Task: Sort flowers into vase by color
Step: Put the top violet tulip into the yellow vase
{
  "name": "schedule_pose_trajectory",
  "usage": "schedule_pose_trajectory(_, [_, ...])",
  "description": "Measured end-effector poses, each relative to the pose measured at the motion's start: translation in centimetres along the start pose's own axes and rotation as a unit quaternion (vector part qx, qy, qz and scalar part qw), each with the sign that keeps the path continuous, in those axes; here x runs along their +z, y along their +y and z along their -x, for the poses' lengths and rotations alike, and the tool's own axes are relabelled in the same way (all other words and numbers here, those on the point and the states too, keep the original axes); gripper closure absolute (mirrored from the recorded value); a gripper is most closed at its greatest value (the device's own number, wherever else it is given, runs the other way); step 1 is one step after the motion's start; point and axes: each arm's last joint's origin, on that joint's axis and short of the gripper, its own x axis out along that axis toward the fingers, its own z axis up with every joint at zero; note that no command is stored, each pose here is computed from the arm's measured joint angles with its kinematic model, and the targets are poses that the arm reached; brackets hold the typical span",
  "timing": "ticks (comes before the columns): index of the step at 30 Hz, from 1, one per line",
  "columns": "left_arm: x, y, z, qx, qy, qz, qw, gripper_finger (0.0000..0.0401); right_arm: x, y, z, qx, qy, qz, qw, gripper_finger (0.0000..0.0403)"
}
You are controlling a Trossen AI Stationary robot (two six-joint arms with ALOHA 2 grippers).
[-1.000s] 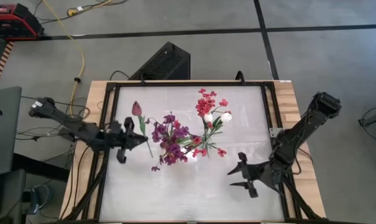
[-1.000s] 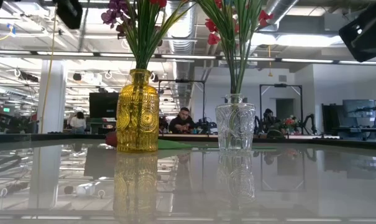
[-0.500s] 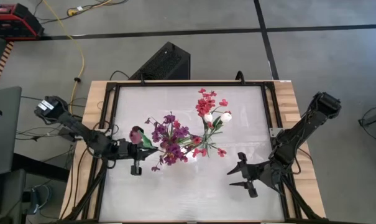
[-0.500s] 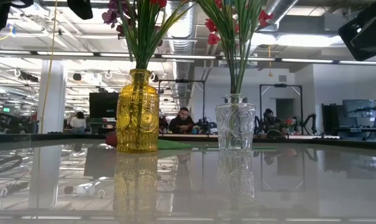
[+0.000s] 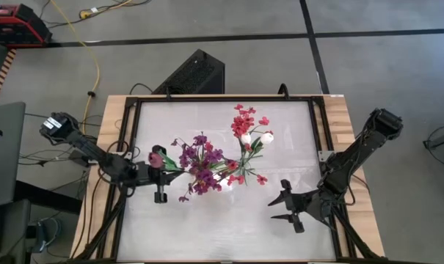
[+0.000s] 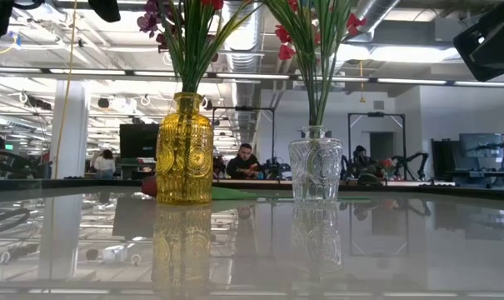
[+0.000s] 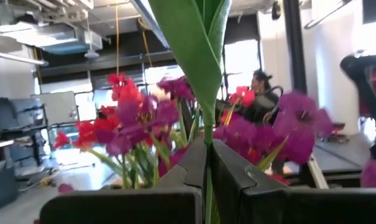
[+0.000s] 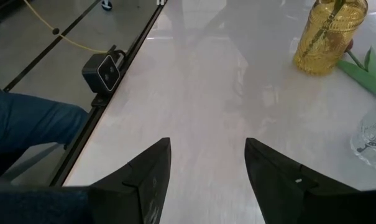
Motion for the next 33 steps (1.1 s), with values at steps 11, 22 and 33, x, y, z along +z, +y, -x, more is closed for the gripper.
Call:
schedule_pose_trajectory(11, [-0.8,0.7,-0.5,0.018,0.027,0.009,0.999,0.0401,0.0,0.0,0.0,0.000,0.000,0.001,1.000,0.0171])
schedule_pose_trajectory(22, [-2.3,1.0,-1.2,0.022,0.052,0.023,0.998,0.0401,0.0,0.0,0.0,0.000,0.001,0.001,1.000,0.0171])
schedule_pose_trajectory(33, [-4.0,0.9,-0.9,0.041,0.129,0.054,0.989,0.0401,0.0,0.0,0.0,0.000,0.001,0.003,1.000,0.0171])
